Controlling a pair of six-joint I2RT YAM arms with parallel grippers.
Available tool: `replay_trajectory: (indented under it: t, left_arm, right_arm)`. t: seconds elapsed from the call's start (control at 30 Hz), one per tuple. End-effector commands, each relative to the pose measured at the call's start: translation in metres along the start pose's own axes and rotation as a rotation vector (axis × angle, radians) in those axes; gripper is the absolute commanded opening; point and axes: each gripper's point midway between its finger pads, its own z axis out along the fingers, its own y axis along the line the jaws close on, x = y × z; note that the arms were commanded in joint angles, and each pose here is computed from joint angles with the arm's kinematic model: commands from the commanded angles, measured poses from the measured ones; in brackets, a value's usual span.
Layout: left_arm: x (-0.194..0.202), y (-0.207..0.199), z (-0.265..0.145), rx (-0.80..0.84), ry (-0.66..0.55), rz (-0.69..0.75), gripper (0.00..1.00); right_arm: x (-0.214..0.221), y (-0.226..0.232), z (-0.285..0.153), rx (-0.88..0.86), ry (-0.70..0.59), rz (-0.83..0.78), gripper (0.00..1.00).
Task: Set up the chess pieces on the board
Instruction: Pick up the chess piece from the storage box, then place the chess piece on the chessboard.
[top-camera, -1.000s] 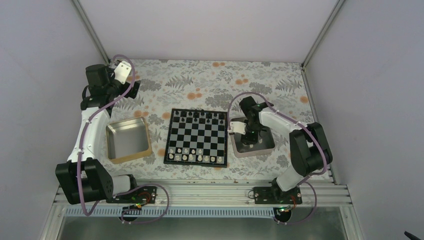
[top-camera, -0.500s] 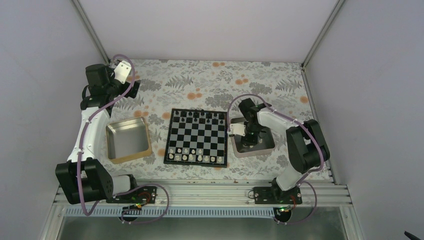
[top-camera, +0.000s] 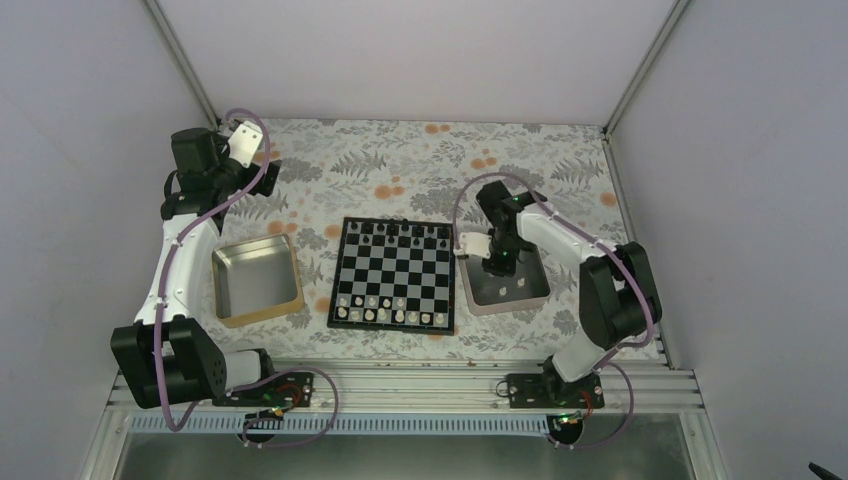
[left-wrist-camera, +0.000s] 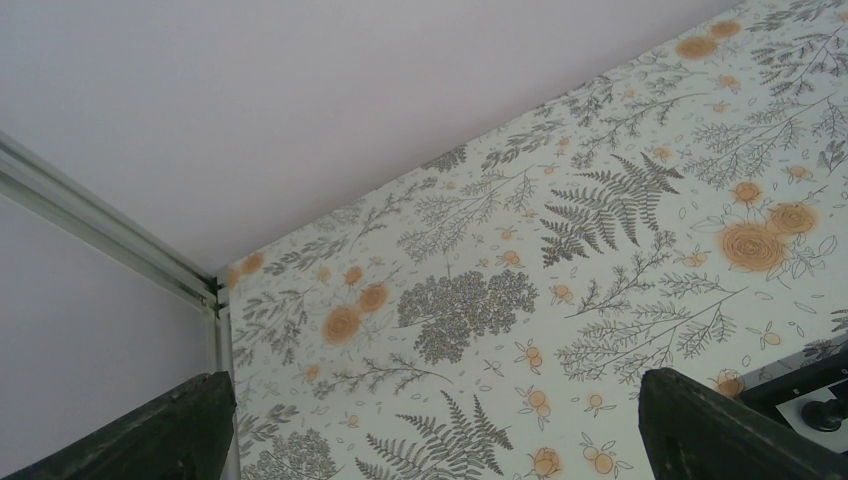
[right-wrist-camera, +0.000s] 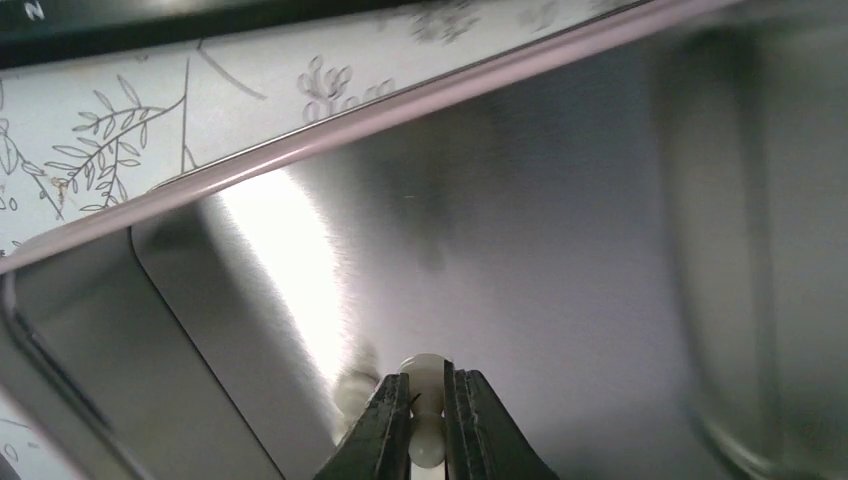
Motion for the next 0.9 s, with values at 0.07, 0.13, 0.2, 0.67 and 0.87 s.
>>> replay_trajectory:
  t: [0.07, 0.13, 0.2, 0.67, 0.87]
  left_arm:
    - [-0.013, 0.004, -0.007, -0.011, -0.039, 0.005, 1.00]
    - [-0.013, 0.004, -0.008, -0.011, -0.040, 0.007, 1.00]
    - [-0.014, 0.004, -0.008, -0.011, -0.042, 0.007, 1.00]
    - [-0.015, 0.004, -0.010, -0.012, -0.047, 0.005, 1.00]
    - [-0.013, 0.003, -0.009, -0.011, -0.044, 0.005, 1.00]
  right_arm:
    - [-0.031, -0.011, -0.067, 0.127, -0.011, -0.059, 0.06]
    - [-0.052, -0.009, -0.081, 0.150, -0.024, -0.110, 0.06]
    - [-0.076, 0.000, -0.088, 0.154, -0.038, -0.173, 0.06]
    - [-0.173, 0.088, -0.030, -0.008, -0.048, -0.521, 0.07]
    - [-0.176, 0.103, -0.005, -0.067, -0.041, -0.549, 0.07]
